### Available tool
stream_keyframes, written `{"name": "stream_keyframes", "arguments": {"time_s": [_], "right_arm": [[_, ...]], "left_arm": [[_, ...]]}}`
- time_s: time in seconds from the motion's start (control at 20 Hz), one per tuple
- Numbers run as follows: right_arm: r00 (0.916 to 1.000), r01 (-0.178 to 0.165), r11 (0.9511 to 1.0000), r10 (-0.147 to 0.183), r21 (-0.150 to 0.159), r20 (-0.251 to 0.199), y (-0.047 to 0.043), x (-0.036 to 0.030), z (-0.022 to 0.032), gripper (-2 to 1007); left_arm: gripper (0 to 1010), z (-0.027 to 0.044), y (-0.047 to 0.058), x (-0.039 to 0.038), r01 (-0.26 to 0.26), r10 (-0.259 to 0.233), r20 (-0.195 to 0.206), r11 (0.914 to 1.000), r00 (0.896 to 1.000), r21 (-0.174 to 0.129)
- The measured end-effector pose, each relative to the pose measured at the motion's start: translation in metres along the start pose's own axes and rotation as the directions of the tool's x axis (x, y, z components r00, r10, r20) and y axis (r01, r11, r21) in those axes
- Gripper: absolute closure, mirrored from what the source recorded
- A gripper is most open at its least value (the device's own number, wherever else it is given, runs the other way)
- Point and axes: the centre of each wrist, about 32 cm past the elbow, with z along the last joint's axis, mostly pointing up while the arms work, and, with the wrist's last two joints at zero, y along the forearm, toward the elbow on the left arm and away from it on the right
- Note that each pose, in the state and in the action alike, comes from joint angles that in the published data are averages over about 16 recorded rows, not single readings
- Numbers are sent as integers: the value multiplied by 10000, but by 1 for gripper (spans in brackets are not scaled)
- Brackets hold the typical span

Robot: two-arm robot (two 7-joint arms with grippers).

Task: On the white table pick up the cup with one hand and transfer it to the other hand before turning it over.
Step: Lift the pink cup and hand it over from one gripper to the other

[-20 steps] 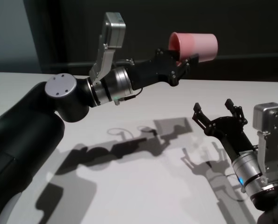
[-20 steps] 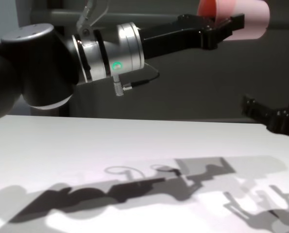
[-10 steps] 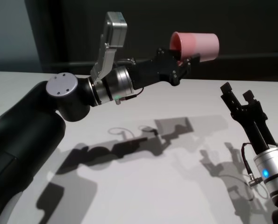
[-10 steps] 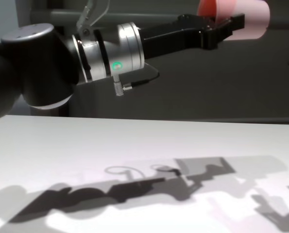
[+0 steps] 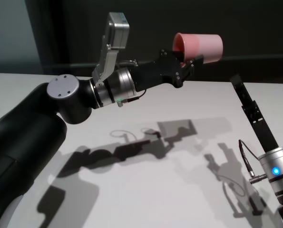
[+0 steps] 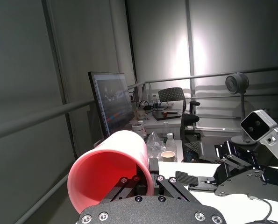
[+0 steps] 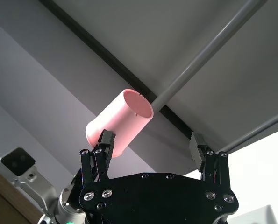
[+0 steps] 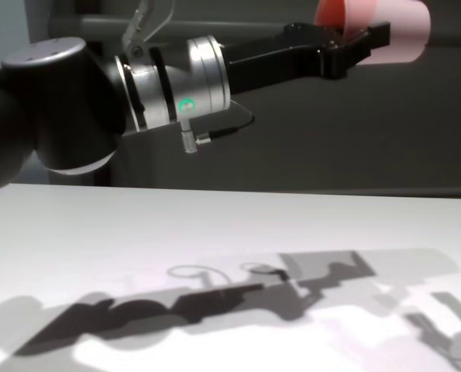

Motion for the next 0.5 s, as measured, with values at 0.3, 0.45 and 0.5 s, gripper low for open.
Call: {"name": "stream_keyframes", "arguments": {"time_s": [0.3, 0.45, 0.5], "right_arm": [[9759, -784, 9968, 799, 157, -2030, 91, 156, -31, 5], [9527, -1095, 9936, 1125, 266, -2824, 150, 227, -54, 5], [9449, -1184, 9925, 1218, 296, -3038, 173, 247, -62, 5]], "left_arm": [[962, 0, 0, 0, 0, 0, 1, 10000, 10000, 1], [962, 0, 0, 0, 0, 0, 1, 10000, 10000, 0], [962, 0, 0, 0, 0, 0, 1, 10000, 10000, 0]]}}
